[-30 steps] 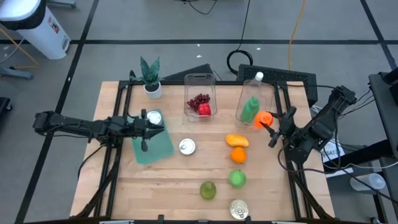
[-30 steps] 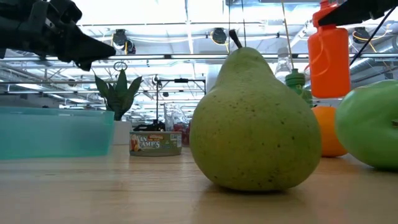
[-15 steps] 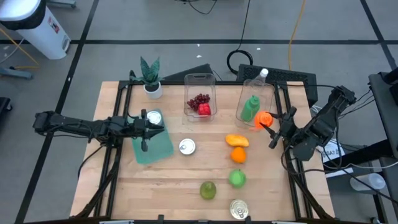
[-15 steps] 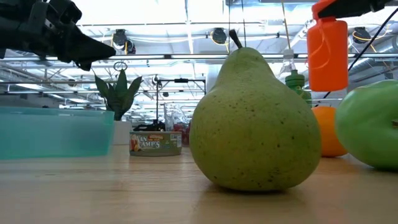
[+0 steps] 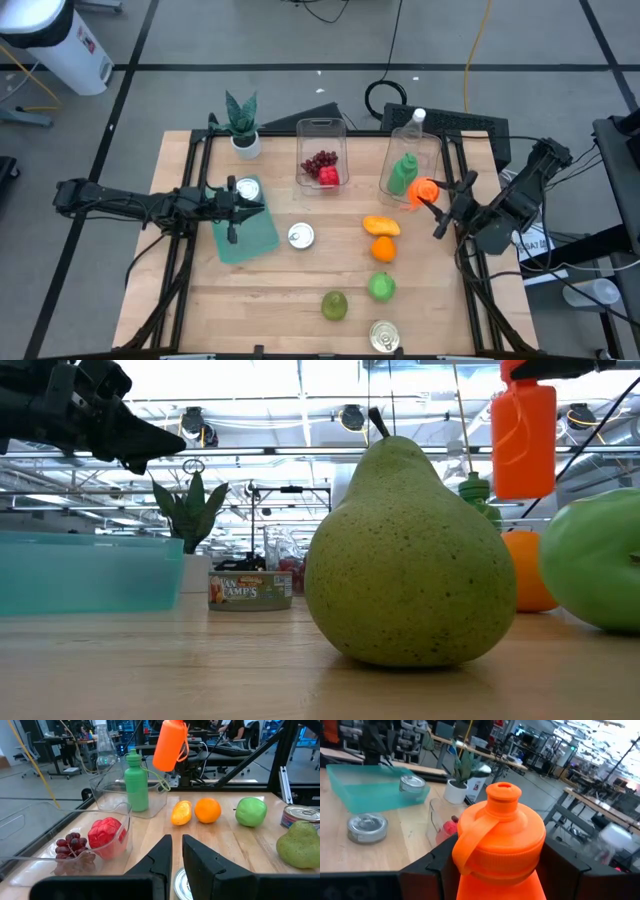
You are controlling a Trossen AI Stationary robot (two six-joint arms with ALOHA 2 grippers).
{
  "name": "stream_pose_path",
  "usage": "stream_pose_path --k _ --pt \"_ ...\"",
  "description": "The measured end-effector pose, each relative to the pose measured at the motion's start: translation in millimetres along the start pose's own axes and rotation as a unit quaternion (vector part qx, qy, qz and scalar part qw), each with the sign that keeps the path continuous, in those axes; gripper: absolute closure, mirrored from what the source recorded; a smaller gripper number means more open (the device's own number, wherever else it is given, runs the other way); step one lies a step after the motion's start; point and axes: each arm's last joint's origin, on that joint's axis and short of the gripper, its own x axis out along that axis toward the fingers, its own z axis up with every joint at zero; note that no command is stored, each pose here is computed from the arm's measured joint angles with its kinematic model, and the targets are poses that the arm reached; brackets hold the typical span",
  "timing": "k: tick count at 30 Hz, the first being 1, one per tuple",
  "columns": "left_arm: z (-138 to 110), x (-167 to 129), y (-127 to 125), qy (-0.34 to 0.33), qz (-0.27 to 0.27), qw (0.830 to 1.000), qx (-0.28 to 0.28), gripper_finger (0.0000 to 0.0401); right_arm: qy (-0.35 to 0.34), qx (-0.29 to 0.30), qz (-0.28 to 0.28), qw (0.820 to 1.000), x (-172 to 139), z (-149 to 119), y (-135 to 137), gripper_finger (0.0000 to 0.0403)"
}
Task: Pick & Place Food Item
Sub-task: Put the orange water bottle into the right transparent bin
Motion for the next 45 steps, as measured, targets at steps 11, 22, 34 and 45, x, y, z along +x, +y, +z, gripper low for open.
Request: stream_pose_path --k 11,22,34,45 --pt "-0.2 0.0 0.0 0.001 0.000 1.000 0.001 0.0350 -0.069 0.030 0.097 0.992 -15.0 64.0 -43.6 0.0202" --pt "-5.1 -0.1 -0.1 0.026 0.000 1.000 0.008 0.0350 0.026 0.017 0.066 0.997 -18.2 40.8 -72.8 0.0204" --pt "-5.0 -0.1 0.0 0.026 0.001 1.000 0.016 0.0350 0.035 -0.004 -0.103 0.994 -7.9 8.5 -69.1 0.0204" --pt "-2.6 0.0 0.0 0.014 0.001 1.000 0.014 0.0350 0.002 0.075 -0.220 0.973 5.7 -42.7 -51.6 0.0204"
